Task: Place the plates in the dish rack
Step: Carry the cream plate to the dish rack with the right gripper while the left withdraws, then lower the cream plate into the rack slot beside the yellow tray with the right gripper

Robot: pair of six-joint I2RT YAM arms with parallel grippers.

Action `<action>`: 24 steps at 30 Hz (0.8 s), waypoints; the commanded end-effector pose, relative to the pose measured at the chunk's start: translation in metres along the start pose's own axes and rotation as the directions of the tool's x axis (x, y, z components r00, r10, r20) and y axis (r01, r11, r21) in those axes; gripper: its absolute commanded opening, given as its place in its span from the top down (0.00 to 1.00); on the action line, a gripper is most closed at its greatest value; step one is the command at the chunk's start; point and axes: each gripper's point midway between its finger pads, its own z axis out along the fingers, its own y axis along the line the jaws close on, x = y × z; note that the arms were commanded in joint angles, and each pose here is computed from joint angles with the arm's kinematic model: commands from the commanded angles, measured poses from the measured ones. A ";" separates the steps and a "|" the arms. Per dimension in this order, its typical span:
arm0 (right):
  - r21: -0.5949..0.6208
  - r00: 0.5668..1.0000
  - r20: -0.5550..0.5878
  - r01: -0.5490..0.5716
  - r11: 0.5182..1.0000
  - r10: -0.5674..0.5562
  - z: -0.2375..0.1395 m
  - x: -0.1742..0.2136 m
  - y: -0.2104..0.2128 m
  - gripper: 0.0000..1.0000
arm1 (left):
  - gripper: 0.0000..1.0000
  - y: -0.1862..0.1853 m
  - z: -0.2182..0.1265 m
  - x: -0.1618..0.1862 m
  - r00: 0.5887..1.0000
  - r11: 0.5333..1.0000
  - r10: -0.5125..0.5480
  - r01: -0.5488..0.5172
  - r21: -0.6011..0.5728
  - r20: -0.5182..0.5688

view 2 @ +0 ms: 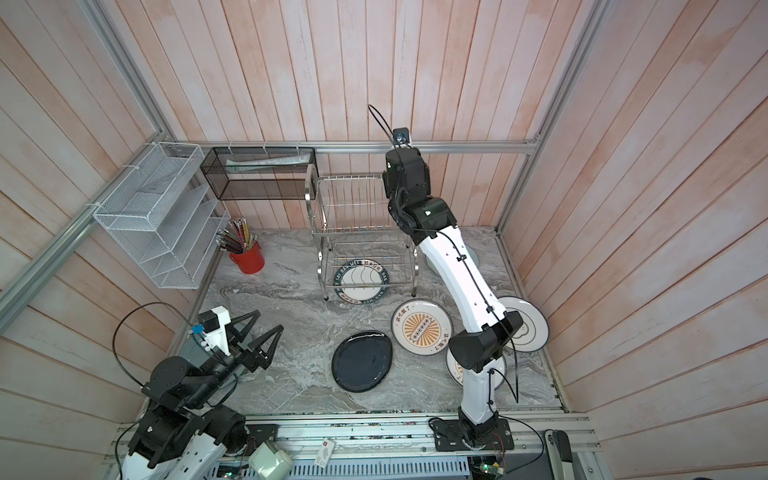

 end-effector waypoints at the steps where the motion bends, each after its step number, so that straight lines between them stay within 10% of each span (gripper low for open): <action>1: 0.055 0.992 0.101 -0.085 0.995 0.079 -0.010 -0.035 -0.022 1.00 | 0.00 -0.003 0.003 0.005 1.000 0.999 0.019 -0.019 0.027 -0.009; 24: 0.045 0.994 -0.023 -0.108 0.993 0.110 0.002 0.002 -0.006 1.00 | 0.00 -0.003 0.004 0.006 1.000 0.999 0.014 -0.014 0.031 -0.017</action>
